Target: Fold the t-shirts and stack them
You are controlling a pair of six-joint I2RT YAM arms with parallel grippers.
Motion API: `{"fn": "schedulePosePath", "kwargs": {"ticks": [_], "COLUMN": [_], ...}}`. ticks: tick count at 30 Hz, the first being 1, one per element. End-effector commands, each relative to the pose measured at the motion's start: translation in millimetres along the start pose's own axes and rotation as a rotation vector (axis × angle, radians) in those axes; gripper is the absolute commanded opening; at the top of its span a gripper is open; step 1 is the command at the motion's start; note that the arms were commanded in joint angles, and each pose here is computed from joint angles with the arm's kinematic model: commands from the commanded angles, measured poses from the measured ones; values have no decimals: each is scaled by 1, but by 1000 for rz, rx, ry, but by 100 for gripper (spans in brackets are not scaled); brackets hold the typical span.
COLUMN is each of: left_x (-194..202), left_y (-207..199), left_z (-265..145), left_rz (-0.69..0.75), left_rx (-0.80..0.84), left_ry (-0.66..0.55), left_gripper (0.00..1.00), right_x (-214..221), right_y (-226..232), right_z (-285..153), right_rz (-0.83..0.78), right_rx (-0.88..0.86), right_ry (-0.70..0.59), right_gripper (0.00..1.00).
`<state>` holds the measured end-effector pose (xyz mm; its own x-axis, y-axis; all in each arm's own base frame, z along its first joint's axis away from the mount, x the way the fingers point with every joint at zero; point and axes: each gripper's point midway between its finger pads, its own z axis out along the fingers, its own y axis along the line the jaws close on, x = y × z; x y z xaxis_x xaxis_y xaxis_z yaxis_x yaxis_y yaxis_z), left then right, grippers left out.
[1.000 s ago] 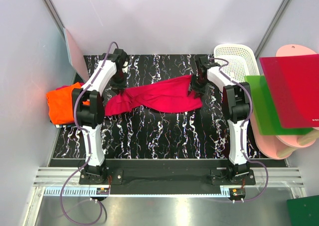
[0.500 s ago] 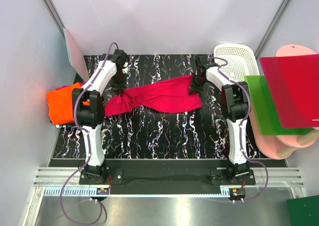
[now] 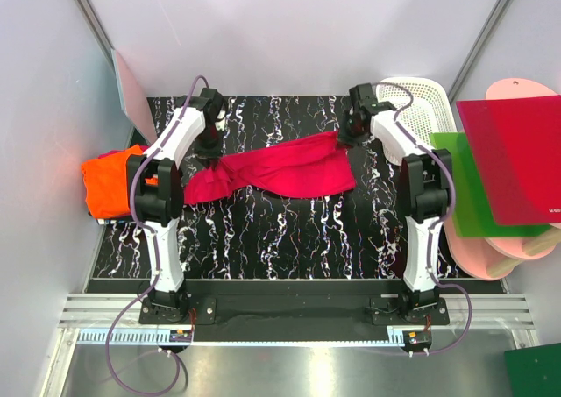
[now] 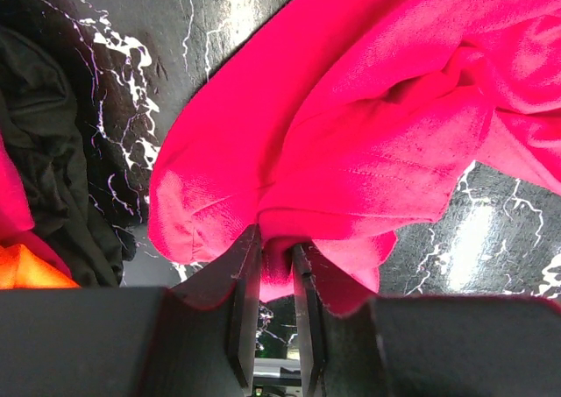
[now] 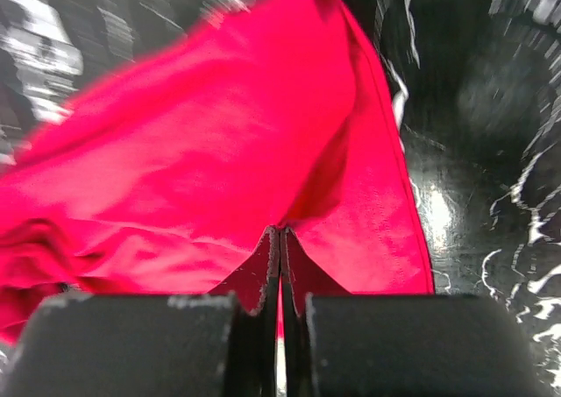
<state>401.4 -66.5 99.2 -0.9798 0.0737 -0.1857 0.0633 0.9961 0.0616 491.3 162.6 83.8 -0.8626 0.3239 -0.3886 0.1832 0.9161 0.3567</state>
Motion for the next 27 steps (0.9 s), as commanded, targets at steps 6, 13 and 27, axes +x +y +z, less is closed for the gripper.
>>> {"fn": "schedulePosePath", "kwargs": {"ticks": [6, 13, 27], "left_x": [-4, -9, -48], "left_y": [6, 17, 1], "left_z": [-28, -42, -5], "left_rz": [-14, -45, -50], "left_rx": [-21, -68, -22], "left_ry": [-84, -150, -138], "left_gripper": [99, 99, 28], "right_x": [-75, -71, -65], "right_y": [38, 38, 37], "right_z": [-75, -69, -64], "right_rz": [-36, -45, -63], "right_rx": [-82, -87, -99], "right_ry": [-319, -298, -274], "right_gripper": [0, 0, 0]}}
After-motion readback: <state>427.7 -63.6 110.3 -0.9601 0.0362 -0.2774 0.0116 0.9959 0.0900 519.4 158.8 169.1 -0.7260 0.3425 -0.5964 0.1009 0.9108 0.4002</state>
